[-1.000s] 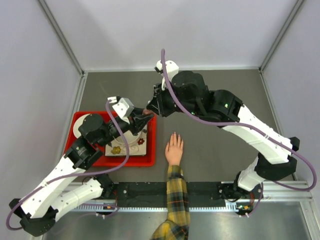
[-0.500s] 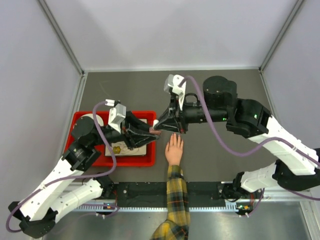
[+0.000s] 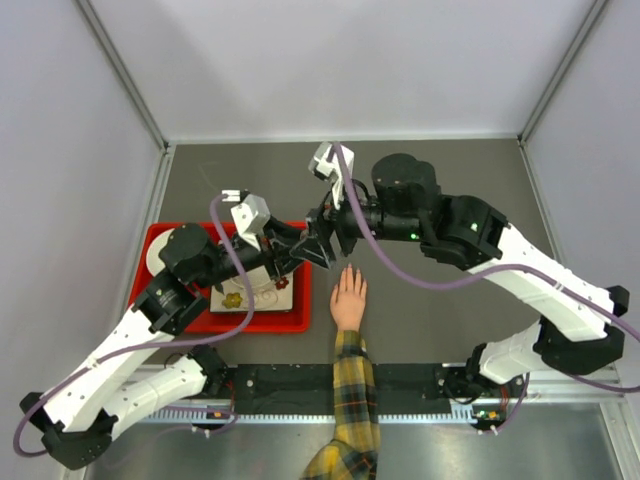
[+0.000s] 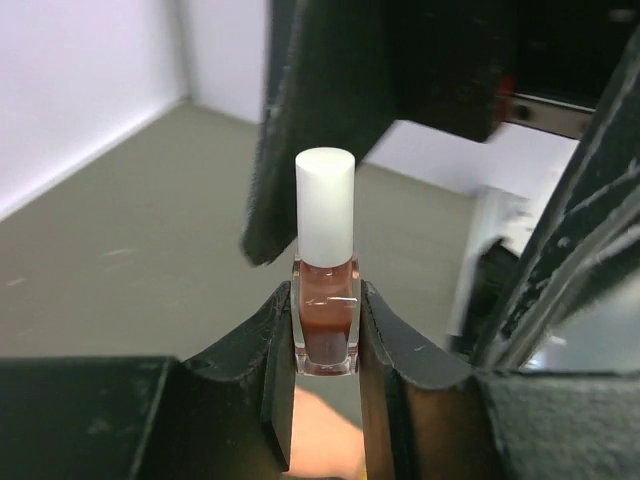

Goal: Paint the nails

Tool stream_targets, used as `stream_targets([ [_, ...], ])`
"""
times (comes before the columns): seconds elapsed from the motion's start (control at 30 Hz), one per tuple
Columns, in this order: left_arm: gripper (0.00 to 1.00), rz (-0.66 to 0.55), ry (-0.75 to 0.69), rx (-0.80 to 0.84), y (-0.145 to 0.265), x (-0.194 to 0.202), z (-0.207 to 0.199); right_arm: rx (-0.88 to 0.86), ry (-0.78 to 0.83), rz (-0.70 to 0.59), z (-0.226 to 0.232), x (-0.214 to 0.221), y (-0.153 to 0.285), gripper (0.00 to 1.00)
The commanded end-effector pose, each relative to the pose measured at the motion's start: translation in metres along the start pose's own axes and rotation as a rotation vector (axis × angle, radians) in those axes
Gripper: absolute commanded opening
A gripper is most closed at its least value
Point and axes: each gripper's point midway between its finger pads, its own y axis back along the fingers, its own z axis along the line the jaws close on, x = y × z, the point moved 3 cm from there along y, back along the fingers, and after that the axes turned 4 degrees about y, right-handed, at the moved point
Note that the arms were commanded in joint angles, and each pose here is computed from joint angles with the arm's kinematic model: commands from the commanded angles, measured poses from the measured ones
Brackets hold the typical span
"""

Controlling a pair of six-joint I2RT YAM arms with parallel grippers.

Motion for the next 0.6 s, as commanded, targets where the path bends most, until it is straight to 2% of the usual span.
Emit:
stream_targets([
  [0.0, 0.0, -0.071, -0.135, -0.207, -0.001, -0.015, 0.035, 0.372, -0.161, -0.091, -0.046, -0.029, 0.011, 0.7],
  [0.07, 0.0, -0.073, -0.165, -0.238, -0.001, -0.014, 0.042, 0.456, -0.206, -0.062, -0.055, -0.026, 0.016, 0.67],
  [0.1, 0.0, -0.078, -0.174, -0.247, 0.0, -0.014, 0.044, 0.491, -0.214, -0.084, -0.059, -0.036, 0.023, 0.62],
  [0.17, 0.0, -0.082, -0.186, -0.262, 0.0, -0.014, 0.047, 0.503, -0.231, -0.046, -0.06, -0.033, 0.019, 0.55],
  [0.3, 0.0, -0.059, -0.222, -0.26, -0.001, -0.009, 0.049, 0.46, -0.245, -0.055, -0.054, -0.039, 0.014, 0.37],
  [0.47, 0.0, -0.055, -0.225, -0.269, 0.002, -0.006, 0.05, 0.436, -0.237, -0.04, -0.053, -0.038, 0.005, 0.36],
  [0.57, 0.0, -0.061, -0.225, -0.279, 0.004, -0.008, 0.05, 0.403, -0.228, -0.009, -0.049, -0.033, -0.002, 0.41],
])
